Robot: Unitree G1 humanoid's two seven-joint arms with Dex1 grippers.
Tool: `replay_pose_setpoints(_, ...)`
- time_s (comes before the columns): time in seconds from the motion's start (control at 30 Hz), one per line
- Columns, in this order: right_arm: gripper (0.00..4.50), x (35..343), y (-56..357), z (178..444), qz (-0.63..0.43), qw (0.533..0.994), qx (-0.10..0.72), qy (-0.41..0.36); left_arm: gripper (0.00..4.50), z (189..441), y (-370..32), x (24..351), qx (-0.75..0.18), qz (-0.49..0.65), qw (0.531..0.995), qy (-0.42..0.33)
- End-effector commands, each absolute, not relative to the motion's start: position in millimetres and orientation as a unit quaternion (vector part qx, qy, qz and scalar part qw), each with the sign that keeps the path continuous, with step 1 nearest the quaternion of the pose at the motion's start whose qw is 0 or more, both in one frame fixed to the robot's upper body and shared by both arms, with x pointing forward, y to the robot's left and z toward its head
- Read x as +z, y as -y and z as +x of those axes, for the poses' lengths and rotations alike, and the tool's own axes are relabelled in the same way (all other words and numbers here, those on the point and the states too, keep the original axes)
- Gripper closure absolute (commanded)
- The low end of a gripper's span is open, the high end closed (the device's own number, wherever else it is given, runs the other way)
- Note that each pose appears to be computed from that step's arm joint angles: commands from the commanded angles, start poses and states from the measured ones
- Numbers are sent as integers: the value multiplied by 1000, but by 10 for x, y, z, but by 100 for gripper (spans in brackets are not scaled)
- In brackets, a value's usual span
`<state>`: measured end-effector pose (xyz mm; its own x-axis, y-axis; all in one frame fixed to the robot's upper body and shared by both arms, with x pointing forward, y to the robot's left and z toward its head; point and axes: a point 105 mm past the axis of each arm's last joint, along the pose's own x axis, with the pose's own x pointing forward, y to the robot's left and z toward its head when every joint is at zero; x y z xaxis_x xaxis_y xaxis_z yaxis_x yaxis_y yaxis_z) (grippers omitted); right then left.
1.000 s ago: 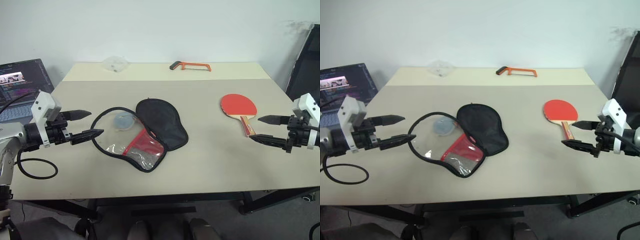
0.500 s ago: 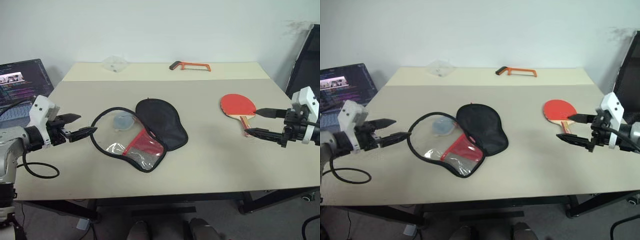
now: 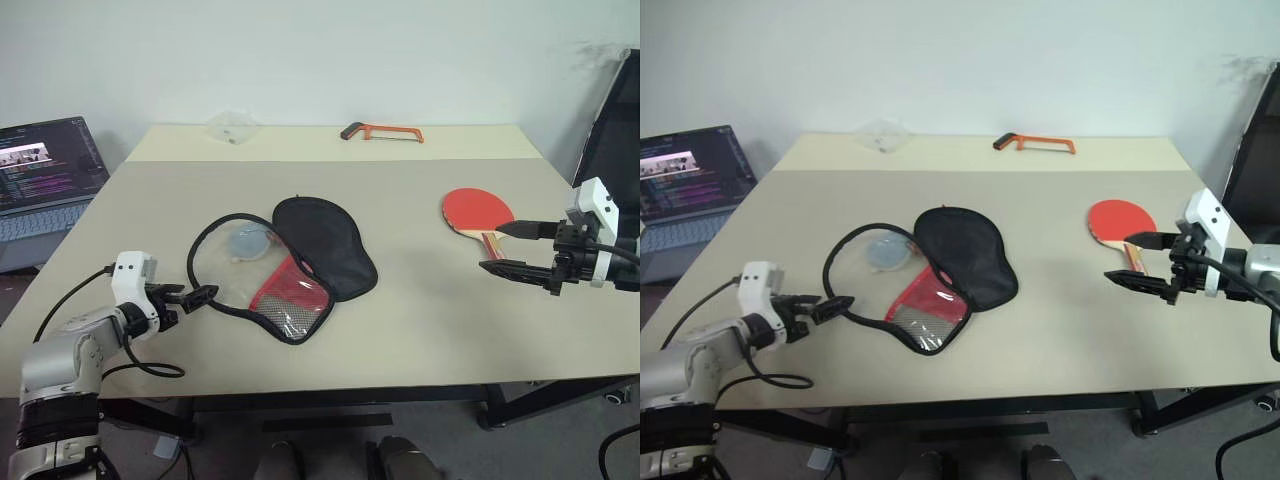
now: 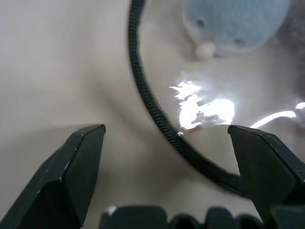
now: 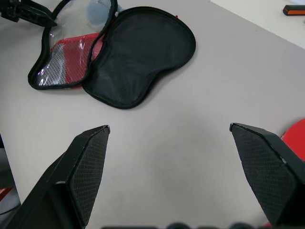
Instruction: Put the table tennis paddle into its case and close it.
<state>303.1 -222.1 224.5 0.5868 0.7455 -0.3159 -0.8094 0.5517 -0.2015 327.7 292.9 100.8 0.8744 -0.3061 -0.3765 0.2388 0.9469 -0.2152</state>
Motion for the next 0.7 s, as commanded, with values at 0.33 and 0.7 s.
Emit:
replay_pose_setpoints(0.33,5,2438,2214,3024,-193,874,439,-74,0,3393,-2540,1028,-168,-136,959,-182)
replay_pose_setpoints(0.7,0,2468,2210,3043,-198,874,438,-72,282,3528,-2352,1238,-184,-150,961,-139)
